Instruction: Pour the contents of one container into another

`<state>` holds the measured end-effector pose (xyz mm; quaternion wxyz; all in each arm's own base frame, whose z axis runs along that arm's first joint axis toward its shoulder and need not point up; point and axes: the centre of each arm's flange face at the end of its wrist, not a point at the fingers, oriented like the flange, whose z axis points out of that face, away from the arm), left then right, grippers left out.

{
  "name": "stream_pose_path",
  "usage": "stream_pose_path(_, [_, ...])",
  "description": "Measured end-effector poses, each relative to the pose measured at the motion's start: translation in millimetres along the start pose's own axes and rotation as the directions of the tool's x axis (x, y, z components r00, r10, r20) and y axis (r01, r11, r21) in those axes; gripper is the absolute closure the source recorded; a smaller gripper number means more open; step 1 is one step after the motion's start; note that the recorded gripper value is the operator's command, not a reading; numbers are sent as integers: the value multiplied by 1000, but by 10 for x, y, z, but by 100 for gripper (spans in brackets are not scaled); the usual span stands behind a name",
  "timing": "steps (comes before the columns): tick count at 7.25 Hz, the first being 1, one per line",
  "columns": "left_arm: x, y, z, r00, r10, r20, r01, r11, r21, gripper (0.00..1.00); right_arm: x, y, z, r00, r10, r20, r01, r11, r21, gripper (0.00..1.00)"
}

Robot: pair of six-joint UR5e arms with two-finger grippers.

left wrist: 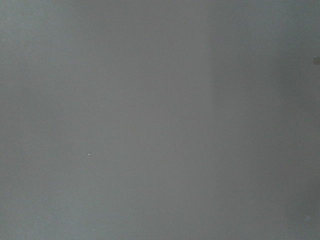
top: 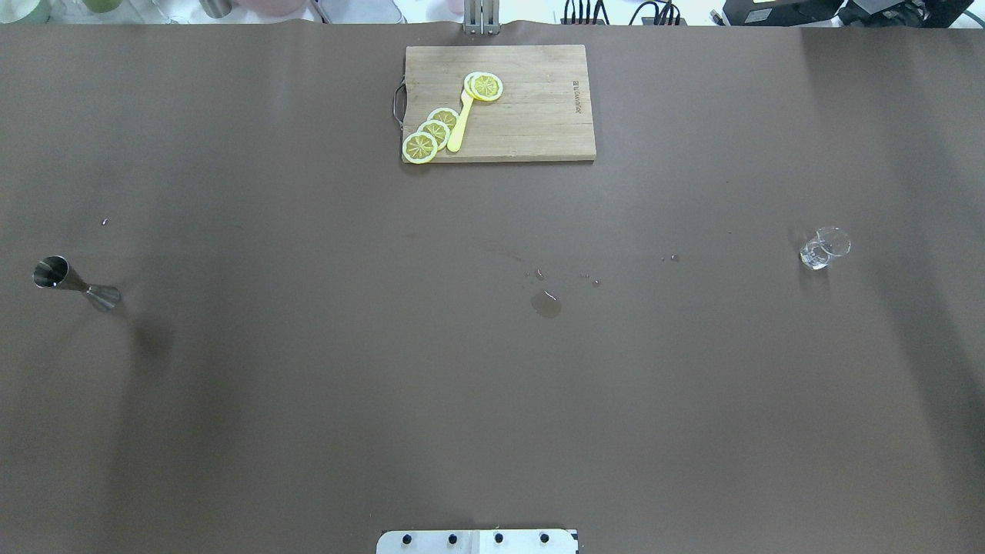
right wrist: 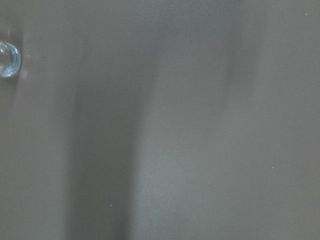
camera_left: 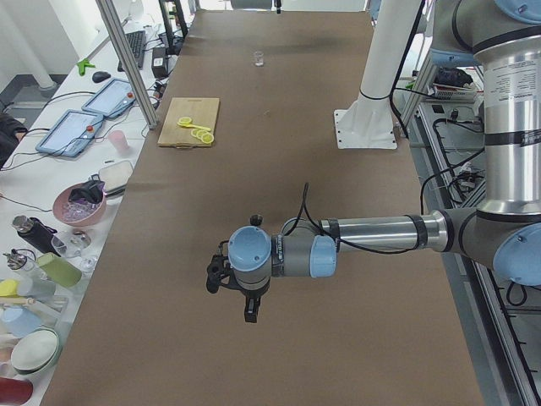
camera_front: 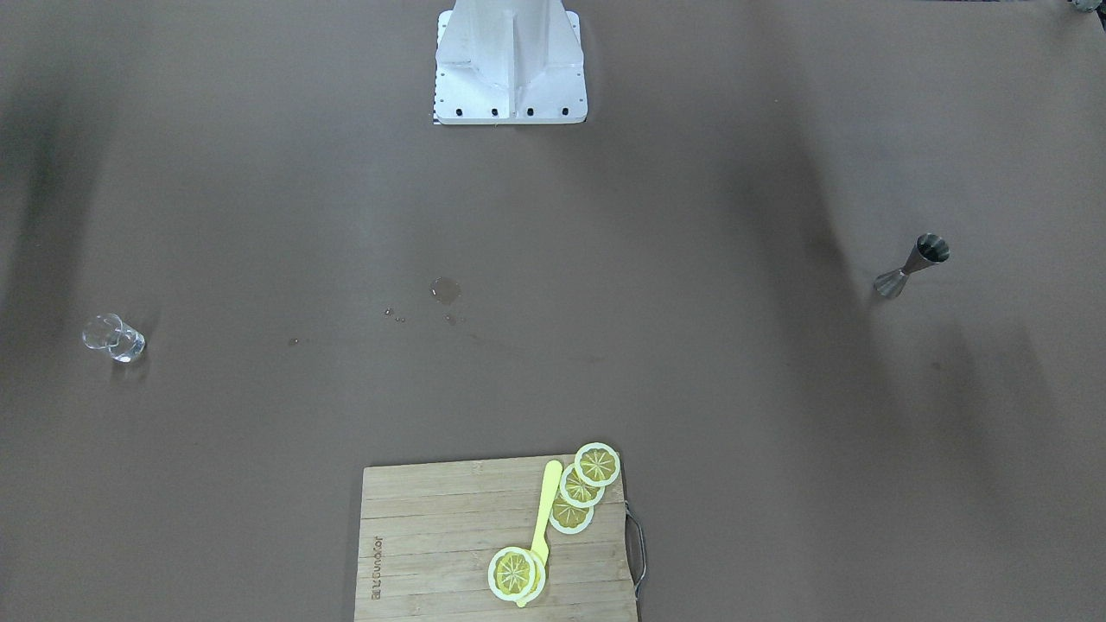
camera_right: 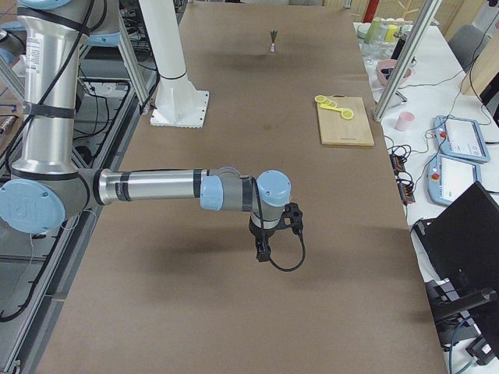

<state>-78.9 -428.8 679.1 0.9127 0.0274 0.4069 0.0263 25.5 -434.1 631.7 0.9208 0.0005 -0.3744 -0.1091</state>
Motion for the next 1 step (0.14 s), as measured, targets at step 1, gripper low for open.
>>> stream_pose_path(1, [3, -5, -2, 1000, 0, 2, 0, 1000, 0, 1, -1, -1, -1, 1000, -1, 1, 1, 1000, 1, 0])
